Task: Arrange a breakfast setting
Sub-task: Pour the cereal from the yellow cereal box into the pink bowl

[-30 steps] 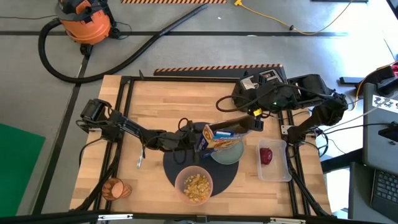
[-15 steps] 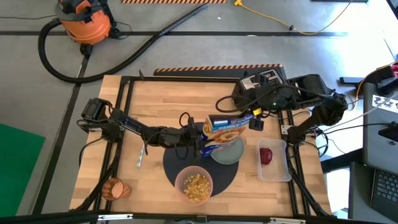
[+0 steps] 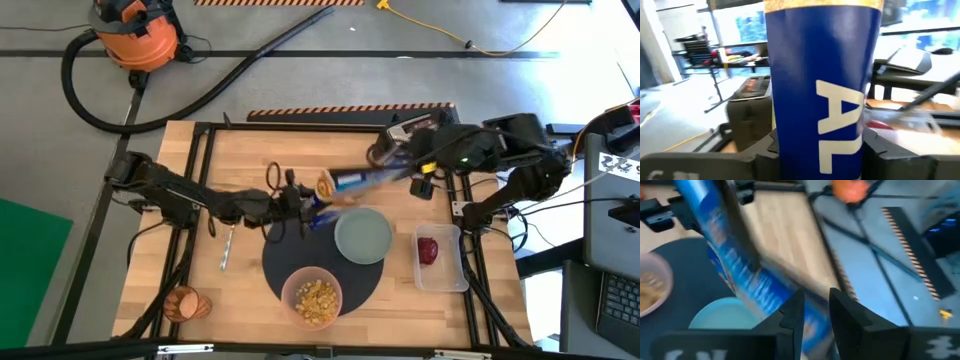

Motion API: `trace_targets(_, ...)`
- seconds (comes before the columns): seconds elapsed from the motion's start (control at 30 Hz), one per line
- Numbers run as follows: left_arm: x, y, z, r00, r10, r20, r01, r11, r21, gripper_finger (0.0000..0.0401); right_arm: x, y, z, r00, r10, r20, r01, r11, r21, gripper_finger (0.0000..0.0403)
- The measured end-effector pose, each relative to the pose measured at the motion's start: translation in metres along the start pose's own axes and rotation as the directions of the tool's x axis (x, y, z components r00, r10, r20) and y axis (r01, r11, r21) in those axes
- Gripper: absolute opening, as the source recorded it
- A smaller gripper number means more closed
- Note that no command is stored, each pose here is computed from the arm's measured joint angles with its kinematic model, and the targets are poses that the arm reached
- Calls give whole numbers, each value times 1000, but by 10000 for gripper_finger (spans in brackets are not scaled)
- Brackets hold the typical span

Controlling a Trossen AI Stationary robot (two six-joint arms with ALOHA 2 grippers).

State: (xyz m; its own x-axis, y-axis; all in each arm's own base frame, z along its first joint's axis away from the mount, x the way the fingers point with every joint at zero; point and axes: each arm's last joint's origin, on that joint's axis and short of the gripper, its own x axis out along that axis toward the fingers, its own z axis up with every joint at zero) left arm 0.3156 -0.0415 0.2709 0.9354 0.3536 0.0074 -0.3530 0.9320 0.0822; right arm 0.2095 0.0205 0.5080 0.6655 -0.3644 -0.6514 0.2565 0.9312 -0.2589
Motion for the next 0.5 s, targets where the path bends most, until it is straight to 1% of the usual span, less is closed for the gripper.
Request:
trace_targets(0.1, -9, 14, 3, 1000, 25, -10, -25, 1000, -11, 125, -17, -4, -6, 993, -101, 60, 100, 995, 14, 81)
trace_targets(0.17, -15, 22, -1, 999, 17, -29, -17, 1000, 6, 125, -30, -6, -10, 982, -158, 107, 155, 987, 34, 81)
trace_targets(0.2, -18, 26, -5, 999, 13, -42, -12, 1000, 14, 125, -36, -6, -13, 977, -169, 127, 164, 985, 46, 81)
trace_targets(0.33, -32, 49, -20, 997, 30, -70, -28, 999, 33, 126, -51, -2, -21, 977, -126, 172, 117, 991, 61, 81)
trace_targets(0.43, -45, 73, -30, 995, 75, -66, -74, 997, 23, 126, -49, 11, -29, 981, -101, 164, 97, 995, 33, 79)
trace_targets(0.5, -54, 87, -39, 993, 93, -70, -92, 996, 19, 126, -43, 22, -37, 987, -79, 140, 79, 997, 6, 68)
